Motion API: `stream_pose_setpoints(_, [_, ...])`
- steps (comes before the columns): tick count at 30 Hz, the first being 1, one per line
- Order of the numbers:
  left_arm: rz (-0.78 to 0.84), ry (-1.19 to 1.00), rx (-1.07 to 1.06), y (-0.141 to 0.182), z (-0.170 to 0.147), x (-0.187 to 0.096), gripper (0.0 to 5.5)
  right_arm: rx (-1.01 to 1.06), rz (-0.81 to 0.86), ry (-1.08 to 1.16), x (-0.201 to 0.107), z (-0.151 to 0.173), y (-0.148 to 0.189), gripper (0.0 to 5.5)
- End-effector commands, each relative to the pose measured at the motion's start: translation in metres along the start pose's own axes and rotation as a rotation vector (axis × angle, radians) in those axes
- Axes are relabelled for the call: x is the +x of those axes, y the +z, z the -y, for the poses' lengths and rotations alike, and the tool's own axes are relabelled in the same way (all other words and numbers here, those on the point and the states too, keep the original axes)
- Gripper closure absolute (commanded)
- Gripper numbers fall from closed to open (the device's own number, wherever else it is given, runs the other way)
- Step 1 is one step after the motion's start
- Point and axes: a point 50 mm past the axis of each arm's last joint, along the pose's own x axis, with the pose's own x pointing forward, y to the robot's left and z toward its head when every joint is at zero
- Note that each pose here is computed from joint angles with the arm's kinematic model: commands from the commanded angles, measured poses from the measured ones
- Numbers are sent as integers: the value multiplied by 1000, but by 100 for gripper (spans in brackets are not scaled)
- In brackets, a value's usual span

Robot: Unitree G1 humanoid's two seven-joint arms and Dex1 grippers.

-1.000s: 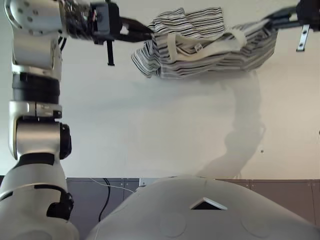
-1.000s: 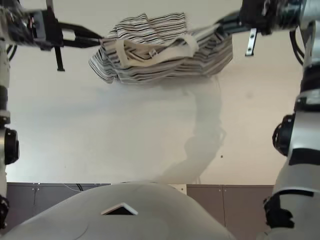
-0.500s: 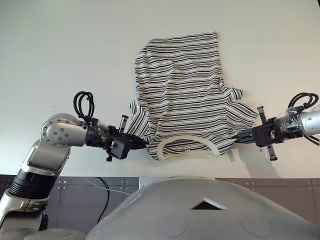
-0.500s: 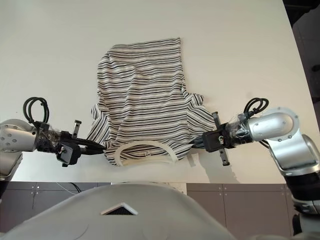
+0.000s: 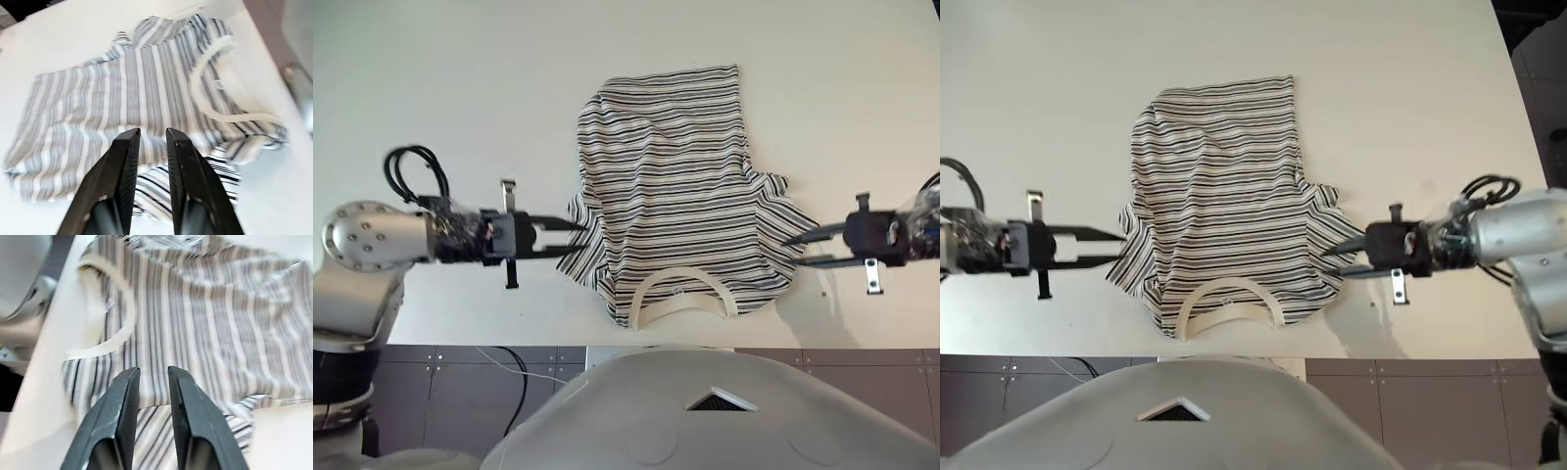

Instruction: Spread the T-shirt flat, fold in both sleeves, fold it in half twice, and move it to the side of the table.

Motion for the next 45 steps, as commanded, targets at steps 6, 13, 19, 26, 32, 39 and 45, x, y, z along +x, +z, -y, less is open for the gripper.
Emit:
stream_pose_setpoints(6, [-273, -176, 161, -69, 74, 23, 454, -94, -239, -118, 36, 2, -80, 446])
stream_pose_setpoints(13, [-557, -349, 295, -114, 85, -17, 454, -23, -436, 1, 19, -40, -142, 446])
stream_pose_setpoints(19, [-425, -420, 307, -94, 96, -21, 454, -22, -405, 40, 22, -54, -136, 446])
stream_pose_setpoints(26, [-345, -364, 164, -72, 98, -22, 454, 12, -343, 110, 20, -70, -99, 446])
stream_pose_setpoints(32, [-2, -34, -57, 3, 10, -14, 454, -71, -178, -74, 4, 3, -41, 446])
stream_pose_setpoints(39, [-60, 353, 114, -10, -59, 76, 454, -244, -78, -318, 69, 114, -9, 446])
stream_pose_setpoints(45, [-309, 286, 299, -70, -40, 124, 454, -241, -185, -397, 136, 148, -17, 446])
